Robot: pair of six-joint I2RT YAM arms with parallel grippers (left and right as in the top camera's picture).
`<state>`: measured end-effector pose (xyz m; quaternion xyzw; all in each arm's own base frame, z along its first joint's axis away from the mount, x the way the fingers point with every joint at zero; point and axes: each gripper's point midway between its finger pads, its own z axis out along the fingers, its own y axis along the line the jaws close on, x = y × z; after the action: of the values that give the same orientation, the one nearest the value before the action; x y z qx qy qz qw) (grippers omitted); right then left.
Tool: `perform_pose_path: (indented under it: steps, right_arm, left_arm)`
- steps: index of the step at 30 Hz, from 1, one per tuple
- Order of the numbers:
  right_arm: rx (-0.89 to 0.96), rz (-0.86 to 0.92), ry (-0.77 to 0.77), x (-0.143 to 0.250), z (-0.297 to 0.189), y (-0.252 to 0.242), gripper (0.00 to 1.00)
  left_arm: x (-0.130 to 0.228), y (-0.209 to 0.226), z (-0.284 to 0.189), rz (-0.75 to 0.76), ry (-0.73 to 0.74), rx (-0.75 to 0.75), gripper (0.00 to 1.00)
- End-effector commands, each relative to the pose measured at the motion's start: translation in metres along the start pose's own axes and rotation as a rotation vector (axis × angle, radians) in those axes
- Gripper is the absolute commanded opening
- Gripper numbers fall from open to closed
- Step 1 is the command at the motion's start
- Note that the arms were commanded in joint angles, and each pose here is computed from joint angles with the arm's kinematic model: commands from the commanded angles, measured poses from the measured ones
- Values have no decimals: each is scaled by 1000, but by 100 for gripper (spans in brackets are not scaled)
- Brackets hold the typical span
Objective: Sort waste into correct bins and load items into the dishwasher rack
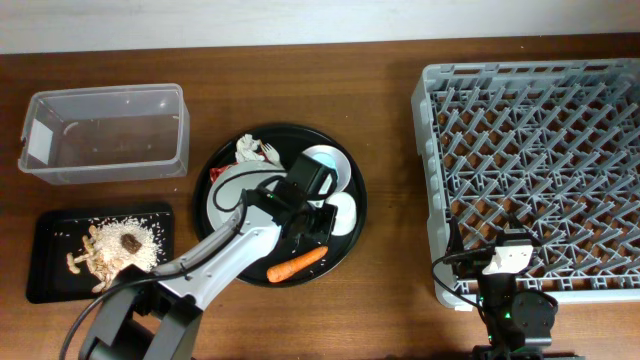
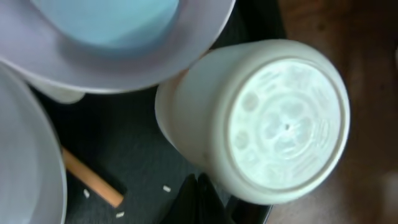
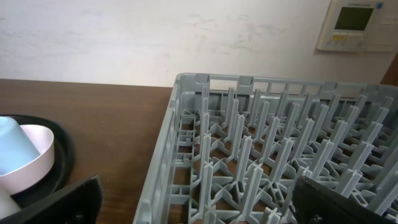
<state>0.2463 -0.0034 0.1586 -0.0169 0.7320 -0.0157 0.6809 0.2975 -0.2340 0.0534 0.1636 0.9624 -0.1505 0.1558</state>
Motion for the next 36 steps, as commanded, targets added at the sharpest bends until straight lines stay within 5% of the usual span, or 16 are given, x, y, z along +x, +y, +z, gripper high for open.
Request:
perform_pose_path:
  steps: [1,11,19,21,22,36]
  right_arm:
    - [12,2,4,2,0,-3,99]
    - [12,2,4,2,0,-3,99]
    - [12,2,4,2,0,-3,99]
    - [12,2,4,2,0,-3,99]
    - [12,2,4,2,0,-3,99]
    - [12,2,4,2,0,-3,99]
  left_arm:
    - [-12,8,2,-8,-55,-46,1]
    - [-9,17,-4,-11,-48,-100,2]
    - [25,24,-58,-171,37,-148,25]
    - [31,24,-62,-179,50,-147,57]
    - [33,24,-63,-180,60,-147,62]
    - [92,44,-41,-100,247,-201,56]
